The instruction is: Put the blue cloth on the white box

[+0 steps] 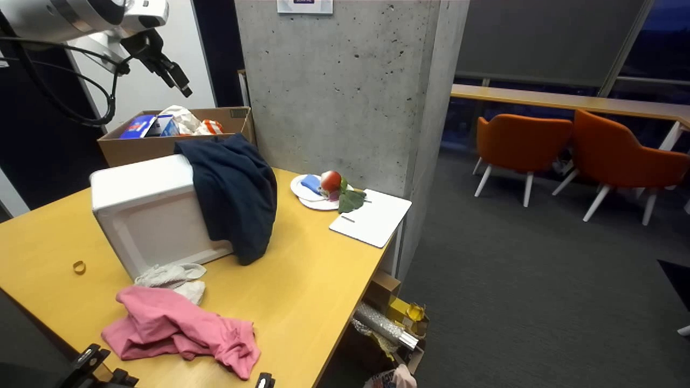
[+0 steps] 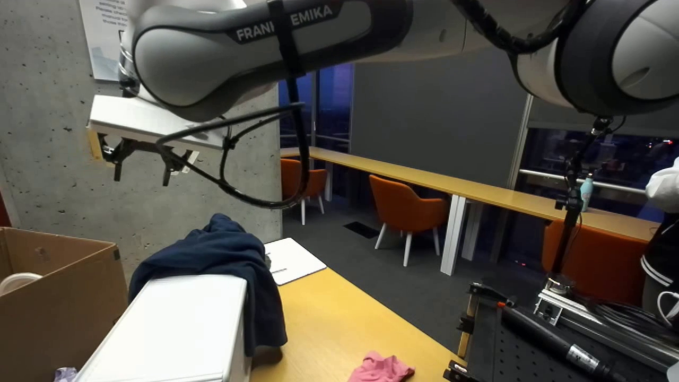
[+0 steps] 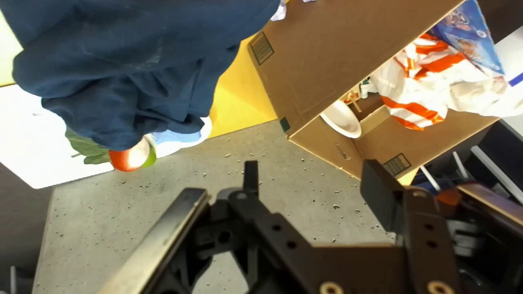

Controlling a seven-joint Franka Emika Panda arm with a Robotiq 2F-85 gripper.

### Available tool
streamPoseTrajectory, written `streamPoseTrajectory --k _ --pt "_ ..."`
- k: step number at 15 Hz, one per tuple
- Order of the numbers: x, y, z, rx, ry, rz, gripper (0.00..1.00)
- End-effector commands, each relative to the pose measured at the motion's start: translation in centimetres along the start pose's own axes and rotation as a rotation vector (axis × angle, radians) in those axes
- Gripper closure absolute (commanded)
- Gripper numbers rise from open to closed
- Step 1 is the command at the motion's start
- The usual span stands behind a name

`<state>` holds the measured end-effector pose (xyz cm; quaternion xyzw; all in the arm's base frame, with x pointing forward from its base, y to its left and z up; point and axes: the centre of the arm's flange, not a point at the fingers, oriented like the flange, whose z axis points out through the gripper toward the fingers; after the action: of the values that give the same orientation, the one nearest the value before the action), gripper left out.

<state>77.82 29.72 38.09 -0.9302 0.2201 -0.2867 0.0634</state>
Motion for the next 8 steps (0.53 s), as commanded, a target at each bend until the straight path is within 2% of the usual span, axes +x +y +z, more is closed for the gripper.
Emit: streamPoseTrajectory --k 1,5,8 --pt "1.8 3.2 -4.3 -0.060 -0.116 0.017 0.02" --pt "2.6 8.3 -8.3 -0.111 -0.246 0.009 0.00" --pt "1.9 12.9 -9.3 -0.183 -0.330 -0.005 0.00"
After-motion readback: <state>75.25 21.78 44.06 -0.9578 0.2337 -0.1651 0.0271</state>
